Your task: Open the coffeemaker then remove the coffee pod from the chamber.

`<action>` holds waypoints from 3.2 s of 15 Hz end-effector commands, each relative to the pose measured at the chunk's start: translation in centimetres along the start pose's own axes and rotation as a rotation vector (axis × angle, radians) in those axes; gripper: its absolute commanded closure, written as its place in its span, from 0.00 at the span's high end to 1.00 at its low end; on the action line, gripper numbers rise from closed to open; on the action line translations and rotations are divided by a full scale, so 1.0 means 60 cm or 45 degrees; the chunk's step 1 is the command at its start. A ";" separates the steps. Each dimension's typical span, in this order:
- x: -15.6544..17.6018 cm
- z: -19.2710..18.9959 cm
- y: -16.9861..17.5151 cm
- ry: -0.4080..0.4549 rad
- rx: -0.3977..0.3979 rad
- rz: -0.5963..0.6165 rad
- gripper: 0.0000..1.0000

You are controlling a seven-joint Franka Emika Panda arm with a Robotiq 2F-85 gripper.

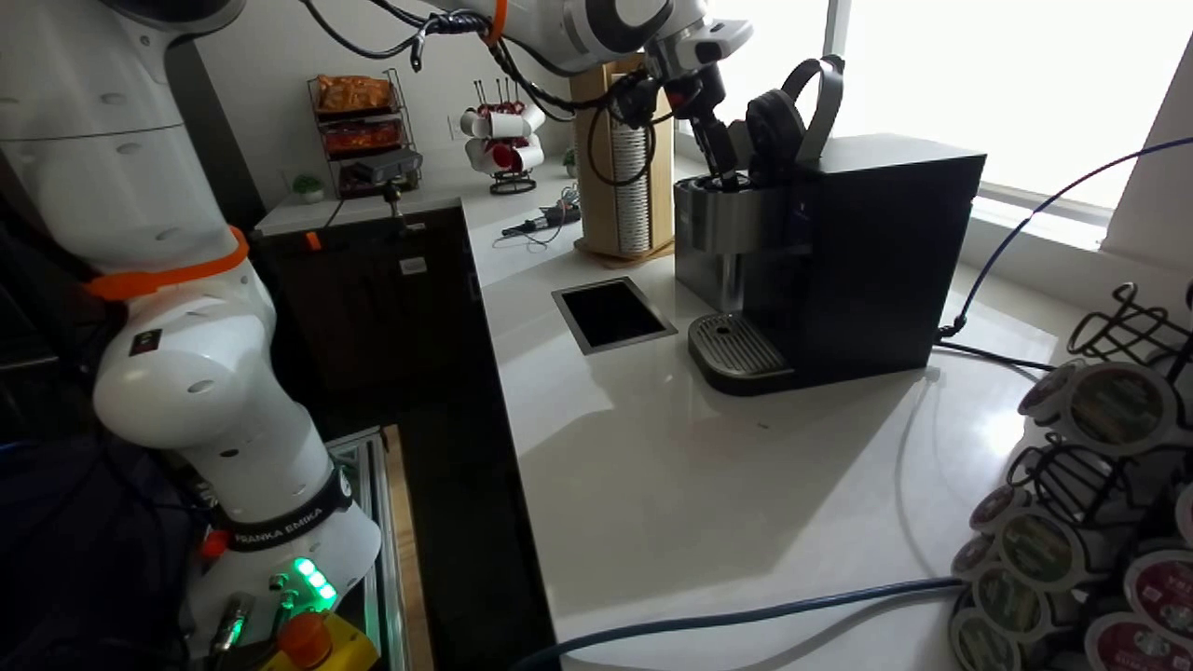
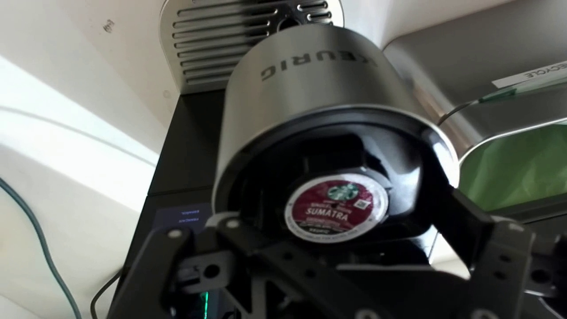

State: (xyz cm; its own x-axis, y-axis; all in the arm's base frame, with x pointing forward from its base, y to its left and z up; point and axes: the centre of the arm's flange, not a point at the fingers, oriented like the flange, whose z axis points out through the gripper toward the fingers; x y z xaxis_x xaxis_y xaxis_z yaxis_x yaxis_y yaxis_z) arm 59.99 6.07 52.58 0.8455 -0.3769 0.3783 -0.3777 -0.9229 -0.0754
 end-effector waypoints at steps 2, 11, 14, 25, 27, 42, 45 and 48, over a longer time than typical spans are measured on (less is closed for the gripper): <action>0.012 -0.009 -0.008 0.002 -0.014 -0.010 0.88; 0.013 -0.022 -0.017 0.025 -0.025 -0.059 0.78; 0.011 -0.021 -0.022 0.025 -0.026 -0.073 0.81; 0.005 -0.012 -0.018 -0.006 -0.051 -0.069 0.78; 0.004 -0.014 -0.015 -0.010 -0.058 -0.081 0.78; 0.009 -0.022 -0.006 -0.015 -0.074 -0.079 0.71; 0.011 -0.027 -0.008 -0.007 -0.069 -0.079 0.69; 0.011 -0.029 -0.011 -0.005 -0.067 -0.085 0.41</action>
State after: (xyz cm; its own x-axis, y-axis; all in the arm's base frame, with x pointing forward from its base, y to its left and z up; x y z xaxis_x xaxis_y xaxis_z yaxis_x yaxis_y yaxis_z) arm 60.27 6.25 54.20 0.8609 -0.3286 0.3884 -0.3465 -0.9377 -0.0253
